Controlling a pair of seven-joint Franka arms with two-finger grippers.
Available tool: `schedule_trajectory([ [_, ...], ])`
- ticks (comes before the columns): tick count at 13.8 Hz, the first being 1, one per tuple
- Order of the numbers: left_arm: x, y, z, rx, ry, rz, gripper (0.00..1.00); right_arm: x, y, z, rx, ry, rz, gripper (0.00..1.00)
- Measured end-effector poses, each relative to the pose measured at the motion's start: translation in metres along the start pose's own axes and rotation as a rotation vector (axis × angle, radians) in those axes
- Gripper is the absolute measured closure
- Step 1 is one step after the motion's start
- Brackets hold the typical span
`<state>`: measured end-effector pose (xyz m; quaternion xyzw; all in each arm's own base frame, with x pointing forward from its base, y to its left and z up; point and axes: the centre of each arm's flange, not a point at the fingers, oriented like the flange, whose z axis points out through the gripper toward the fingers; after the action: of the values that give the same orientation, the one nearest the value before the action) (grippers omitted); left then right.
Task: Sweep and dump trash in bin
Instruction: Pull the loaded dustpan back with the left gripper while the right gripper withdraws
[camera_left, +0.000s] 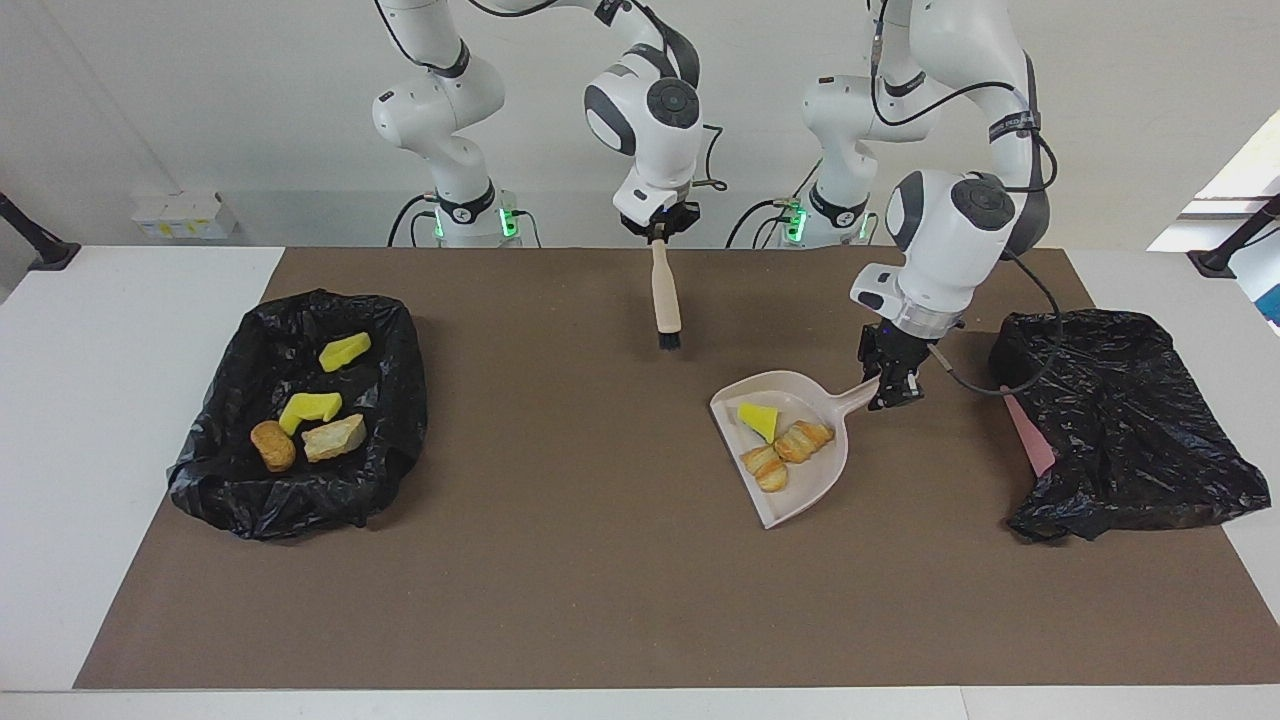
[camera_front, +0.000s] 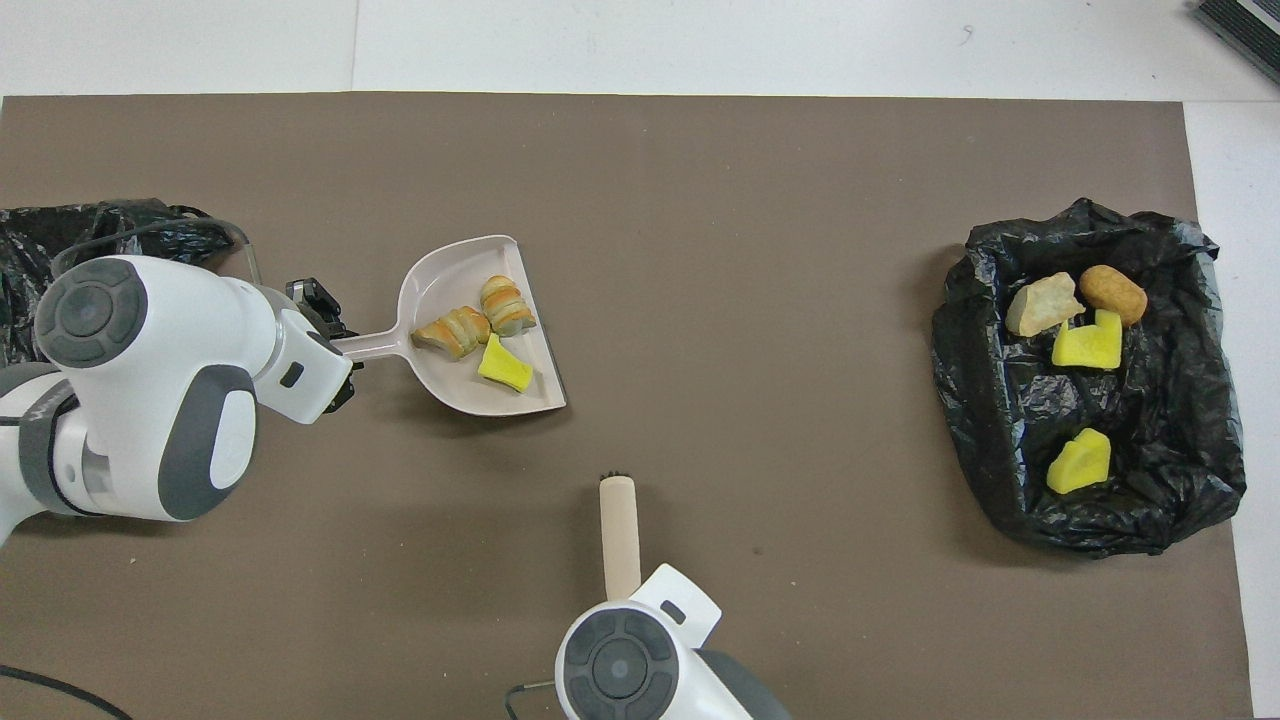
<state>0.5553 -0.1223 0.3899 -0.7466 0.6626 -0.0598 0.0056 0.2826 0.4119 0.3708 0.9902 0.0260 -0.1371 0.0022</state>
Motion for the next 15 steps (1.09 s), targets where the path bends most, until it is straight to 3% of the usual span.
schedule_trajectory([
  [5,-0.008,-0.004,0.041,-0.02,-0.012,-0.06,0.64,-0.018,-0.011,0.03,-0.028,-0.011,0.033,0.74],
  [7,-0.007,-0.003,0.043,-0.024,-0.013,-0.078,0.48,-0.017,-0.009,0.033,-0.03,-0.017,0.04,0.74],
  [10,-0.007,-0.003,0.043,-0.029,-0.015,-0.082,0.45,-0.016,-0.008,0.041,-0.033,-0.033,0.048,0.74],
  [11,-0.007,-0.003,0.041,-0.032,-0.017,-0.081,0.46,-0.015,-0.008,0.042,-0.033,-0.033,0.044,0.74],
  [14,-0.008,-0.005,0.036,-0.035,-0.023,-0.079,0.7,-0.015,-0.009,0.043,-0.033,-0.034,0.03,0.74],
  [15,-0.01,-0.006,0.035,-0.034,-0.024,-0.081,0.7,-0.015,-0.009,0.043,-0.033,-0.034,0.022,0.74],
])
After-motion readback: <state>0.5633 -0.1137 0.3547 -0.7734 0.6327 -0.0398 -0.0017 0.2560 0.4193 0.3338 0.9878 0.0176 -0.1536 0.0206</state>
